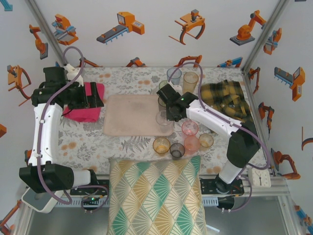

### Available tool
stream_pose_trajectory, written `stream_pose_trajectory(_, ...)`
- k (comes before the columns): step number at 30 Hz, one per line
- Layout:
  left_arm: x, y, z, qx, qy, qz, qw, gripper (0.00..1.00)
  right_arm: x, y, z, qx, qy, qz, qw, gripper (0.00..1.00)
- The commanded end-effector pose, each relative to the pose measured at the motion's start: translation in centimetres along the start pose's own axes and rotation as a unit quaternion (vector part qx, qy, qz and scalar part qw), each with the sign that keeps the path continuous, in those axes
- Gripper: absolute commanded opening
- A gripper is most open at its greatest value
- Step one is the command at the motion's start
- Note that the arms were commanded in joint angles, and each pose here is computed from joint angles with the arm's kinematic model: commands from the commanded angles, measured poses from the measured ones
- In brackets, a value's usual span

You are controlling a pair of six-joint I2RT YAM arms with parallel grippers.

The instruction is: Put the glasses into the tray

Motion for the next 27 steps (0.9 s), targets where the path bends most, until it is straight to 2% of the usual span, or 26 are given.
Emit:
stream_pose_trajectory(1,-0.62,-0.22,-0.19,-0.005,-0.01,-0.012,1.0,0.97,0.13,-0.42,-0.37,0.001,0.003,-0.025,1.0,0.02)
stream_pose_trajectory(16,-0.68,-0.05,-0.34,-0.009,-0.011,-0.011,1.0,0.97,0.16,-1.0,-0.12,0.009,0.005,-0.031,0.999,0.06)
stream_pose_trajectory(27,-0.69,-0.02,-0.3,-0.012,-0.012,-0.014,1.0,0.97,0.2,-1.33,-0.03,0.015,0.01,-0.035,0.999,0.12)
Point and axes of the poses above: each hand's point on the last joint's axis, 136 mm out from that joint toward the fingers, its own x axis out along the fingers, its own y axis along the line the jaws close on, z = x × y, the point moved 10 cm from there along -x, back along the fingers, and after that the axes turned 9 degrees about -x, right-handed, at the moved point
